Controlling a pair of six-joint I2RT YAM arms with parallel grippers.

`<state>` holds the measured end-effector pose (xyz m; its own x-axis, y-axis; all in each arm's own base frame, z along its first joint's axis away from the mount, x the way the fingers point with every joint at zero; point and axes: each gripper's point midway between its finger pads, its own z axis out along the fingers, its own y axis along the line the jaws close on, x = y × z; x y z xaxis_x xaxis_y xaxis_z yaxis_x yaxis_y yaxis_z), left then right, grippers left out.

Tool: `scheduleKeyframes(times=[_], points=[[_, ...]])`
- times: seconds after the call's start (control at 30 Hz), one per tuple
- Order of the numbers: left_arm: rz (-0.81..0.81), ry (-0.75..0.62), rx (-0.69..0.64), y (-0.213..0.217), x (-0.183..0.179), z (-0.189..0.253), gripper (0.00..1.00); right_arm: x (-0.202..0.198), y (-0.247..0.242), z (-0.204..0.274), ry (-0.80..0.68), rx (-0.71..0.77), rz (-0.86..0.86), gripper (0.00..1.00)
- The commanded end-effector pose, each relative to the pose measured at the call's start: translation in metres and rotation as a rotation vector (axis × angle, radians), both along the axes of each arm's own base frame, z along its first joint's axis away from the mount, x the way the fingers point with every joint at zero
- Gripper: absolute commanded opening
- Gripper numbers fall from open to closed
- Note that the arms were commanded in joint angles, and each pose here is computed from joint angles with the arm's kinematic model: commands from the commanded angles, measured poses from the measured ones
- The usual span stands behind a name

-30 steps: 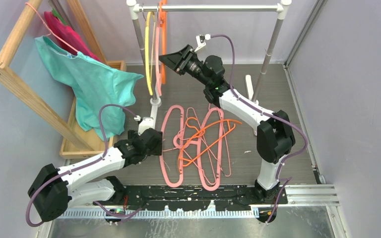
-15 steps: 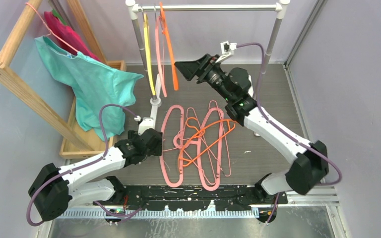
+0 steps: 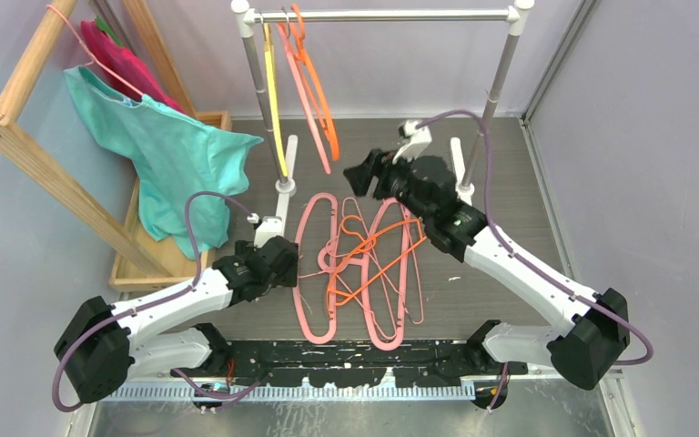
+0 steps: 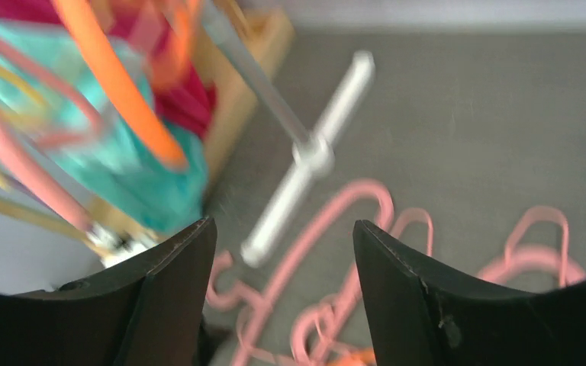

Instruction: Organize the hangers

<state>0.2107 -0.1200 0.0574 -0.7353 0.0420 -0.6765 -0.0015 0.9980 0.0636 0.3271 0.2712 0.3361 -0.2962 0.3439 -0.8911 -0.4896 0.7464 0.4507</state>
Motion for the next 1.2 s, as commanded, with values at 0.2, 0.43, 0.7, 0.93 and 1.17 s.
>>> scheduleKeyframes(times=[0.2,0.43,0.7,0.93,1.17], points=[[0.018,-0.032,-0.006,-0.007,0.013,0.011,0.98,-0.059,-0.014,-0.183,0.478,-0.236,0.019,0.54],[-0.036,-0.009,-0.023,-0.019,0.014,0.008,0.98,-0.071,0.016,-0.216,0.648,-0.099,-0.042,0.49],[-0.144,0.022,-0.098,-0.033,0.001,0.017,0.98,-0.084,0.058,-0.234,0.751,-0.027,-0.110,0.49],[-0.168,0.014,-0.139,-0.030,-0.009,0.023,0.98,-0.070,0.066,-0.253,0.763,-0.024,-0.196,0.49],[-0.178,0.004,-0.183,-0.033,-0.013,0.028,0.98,-0.068,0.064,-0.280,0.788,-0.071,-0.238,0.48]])
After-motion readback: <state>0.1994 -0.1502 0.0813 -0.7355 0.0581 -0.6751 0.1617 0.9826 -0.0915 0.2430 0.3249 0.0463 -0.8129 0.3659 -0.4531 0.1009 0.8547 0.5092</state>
